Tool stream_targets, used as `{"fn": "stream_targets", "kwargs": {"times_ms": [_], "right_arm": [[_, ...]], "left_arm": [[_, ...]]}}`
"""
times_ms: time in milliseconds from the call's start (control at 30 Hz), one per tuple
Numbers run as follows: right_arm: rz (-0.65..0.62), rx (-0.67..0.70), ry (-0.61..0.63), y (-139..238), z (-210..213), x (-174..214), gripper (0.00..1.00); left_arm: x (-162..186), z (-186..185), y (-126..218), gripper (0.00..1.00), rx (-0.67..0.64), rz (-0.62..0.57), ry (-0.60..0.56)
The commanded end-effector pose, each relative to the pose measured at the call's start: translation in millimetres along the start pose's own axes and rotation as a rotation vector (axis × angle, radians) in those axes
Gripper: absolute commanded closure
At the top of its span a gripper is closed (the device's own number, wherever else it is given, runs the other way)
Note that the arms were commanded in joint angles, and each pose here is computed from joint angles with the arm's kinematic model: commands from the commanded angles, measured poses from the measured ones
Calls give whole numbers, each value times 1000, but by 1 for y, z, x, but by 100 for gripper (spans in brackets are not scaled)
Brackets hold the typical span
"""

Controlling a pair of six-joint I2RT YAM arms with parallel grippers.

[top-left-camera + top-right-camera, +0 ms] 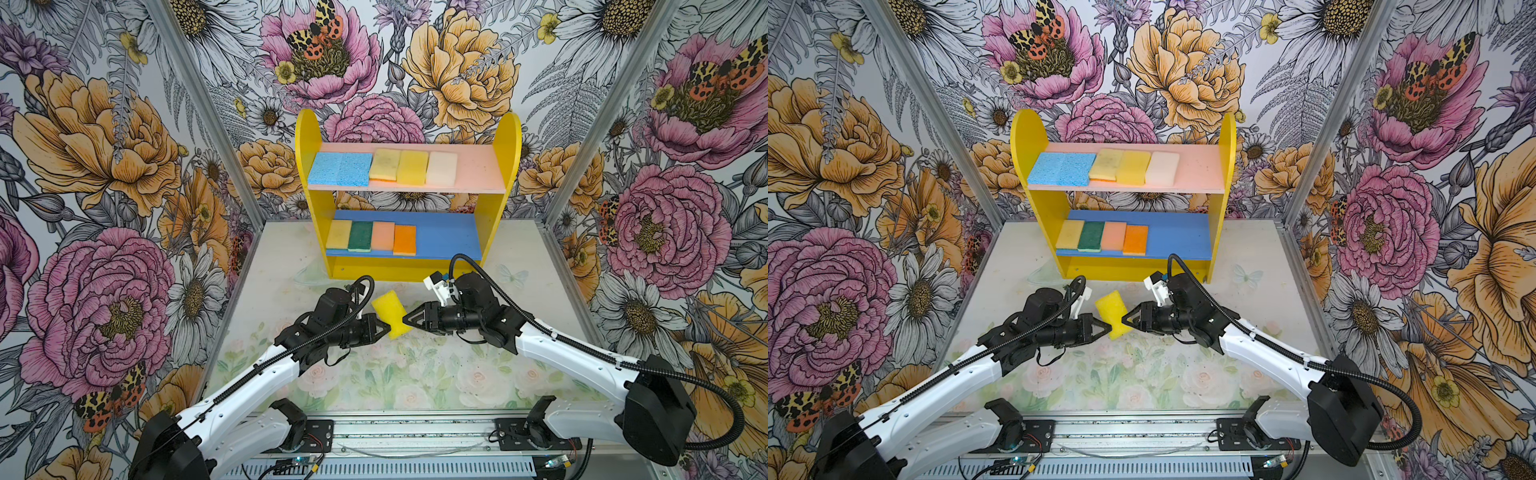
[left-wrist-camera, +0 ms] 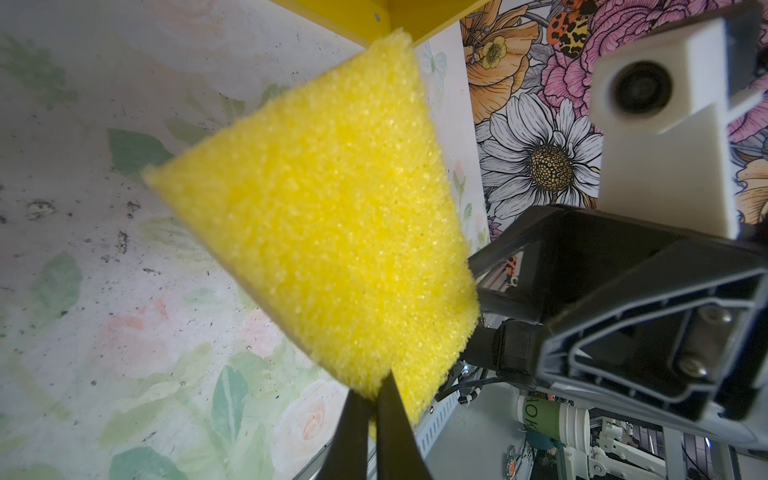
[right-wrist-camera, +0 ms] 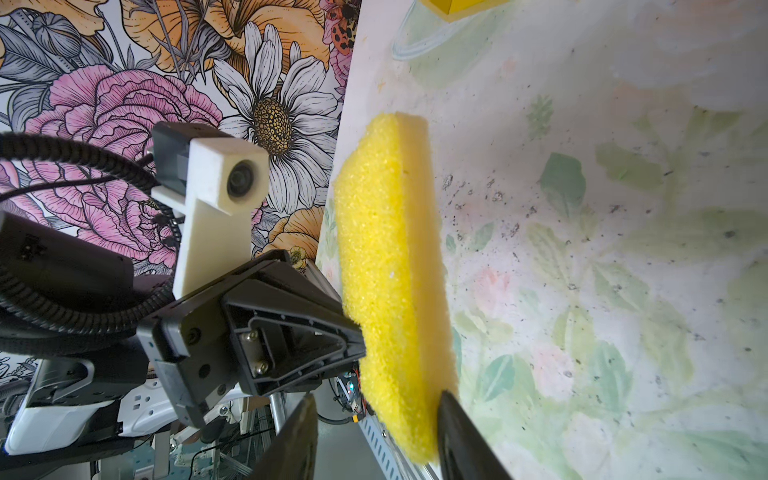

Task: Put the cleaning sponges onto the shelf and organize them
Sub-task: 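Open and withdraw the left gripper while the right carries the sponge to the shelf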

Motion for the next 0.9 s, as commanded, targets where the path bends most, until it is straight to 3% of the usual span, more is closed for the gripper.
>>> {"fn": "stream_targets", "kwargs": {"times_ms": [0,600,867], "right_arm": [[-24,20,4,-2,-1,-4,52],[-11,37,-8,-8,-7,-2,51],[4,16,20,-10,2,0,64]], "left_arm": [[-3,-8,5,99,37,-15,-9],[-1,-4,8,99,39,-22,6],[-1,-4,8,99,40,-22,7]]}}
Point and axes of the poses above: each gripper's point midway between its finger pads, its own y axis back along the fingers, its own z axis along the line the jaws close on, x = y × z, the point moved 1 cm from there along y, back along the fingers
